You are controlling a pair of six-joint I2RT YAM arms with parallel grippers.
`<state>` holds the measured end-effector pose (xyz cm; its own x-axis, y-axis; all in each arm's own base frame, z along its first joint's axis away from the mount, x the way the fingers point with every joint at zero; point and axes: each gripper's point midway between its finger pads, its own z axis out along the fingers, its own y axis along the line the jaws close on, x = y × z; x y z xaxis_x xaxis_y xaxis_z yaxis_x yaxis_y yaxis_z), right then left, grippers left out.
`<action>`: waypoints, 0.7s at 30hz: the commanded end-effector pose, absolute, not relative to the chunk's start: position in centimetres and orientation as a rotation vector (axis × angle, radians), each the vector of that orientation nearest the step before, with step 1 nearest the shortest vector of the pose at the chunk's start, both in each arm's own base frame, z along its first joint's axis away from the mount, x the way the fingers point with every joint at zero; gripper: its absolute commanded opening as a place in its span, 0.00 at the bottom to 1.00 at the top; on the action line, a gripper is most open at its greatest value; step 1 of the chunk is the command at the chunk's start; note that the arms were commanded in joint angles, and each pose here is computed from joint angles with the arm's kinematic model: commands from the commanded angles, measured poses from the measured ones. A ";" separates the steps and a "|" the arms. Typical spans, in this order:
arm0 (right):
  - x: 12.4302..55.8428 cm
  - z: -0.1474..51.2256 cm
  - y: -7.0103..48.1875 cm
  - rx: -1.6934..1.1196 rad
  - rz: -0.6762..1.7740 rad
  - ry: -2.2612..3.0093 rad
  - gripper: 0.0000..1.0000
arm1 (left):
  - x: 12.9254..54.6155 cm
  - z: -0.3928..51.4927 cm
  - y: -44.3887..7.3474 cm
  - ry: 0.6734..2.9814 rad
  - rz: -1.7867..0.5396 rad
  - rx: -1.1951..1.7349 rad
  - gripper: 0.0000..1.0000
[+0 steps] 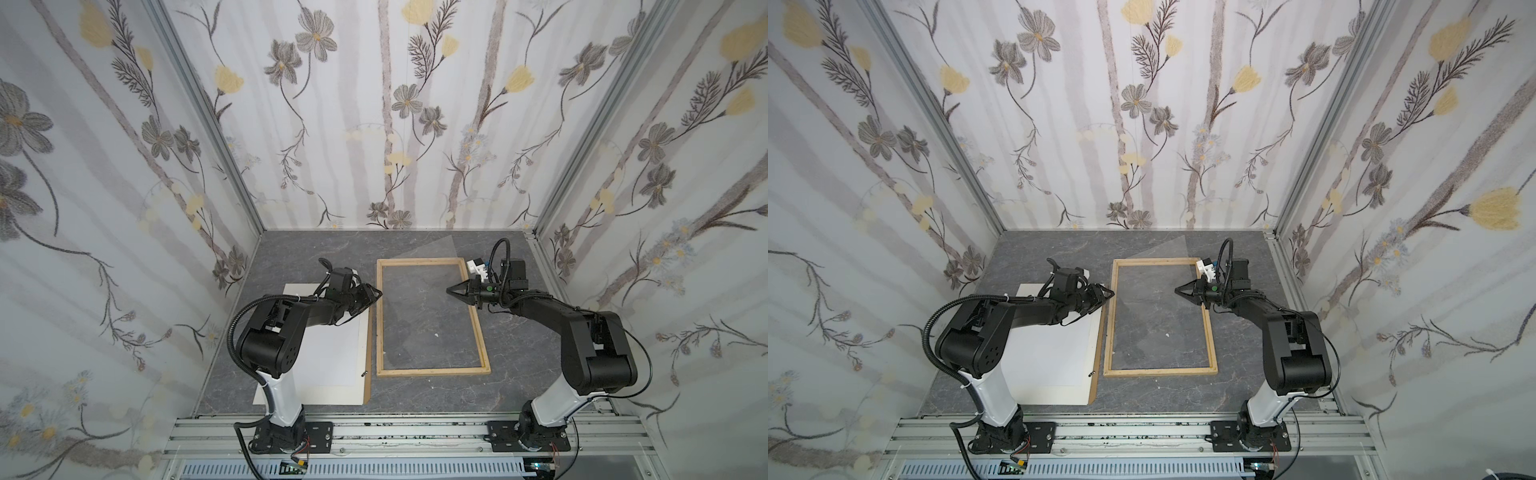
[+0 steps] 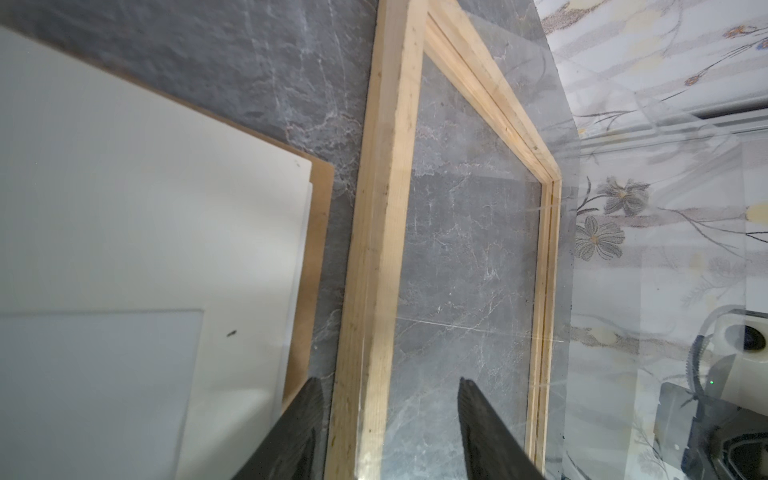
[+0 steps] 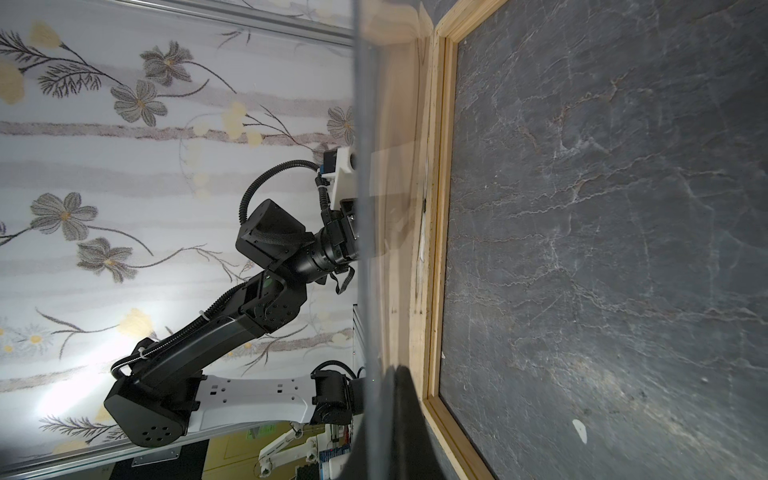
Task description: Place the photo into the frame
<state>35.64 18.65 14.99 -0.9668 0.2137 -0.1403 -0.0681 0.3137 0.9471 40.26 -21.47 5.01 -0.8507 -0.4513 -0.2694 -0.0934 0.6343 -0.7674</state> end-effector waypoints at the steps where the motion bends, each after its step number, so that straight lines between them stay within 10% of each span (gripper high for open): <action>1: 35.5 15.7 18.9 0.063 1.740 2.300 0.00 | 40.5 5.7 -21.9 2.382 -1.138 -0.417 0.52; 21: 35.4 17.7 18.6 0.041 1.775 2.239 0.00 | 40.2 5.5 -22.0 2.385 -1.138 -0.420 0.52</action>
<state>35.60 18.35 15.77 -0.9629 0.2206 -0.1556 -0.0867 0.2929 0.9522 39.73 -21.95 4.83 -0.8579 -0.4440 -0.2587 -0.0869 0.6215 -0.7786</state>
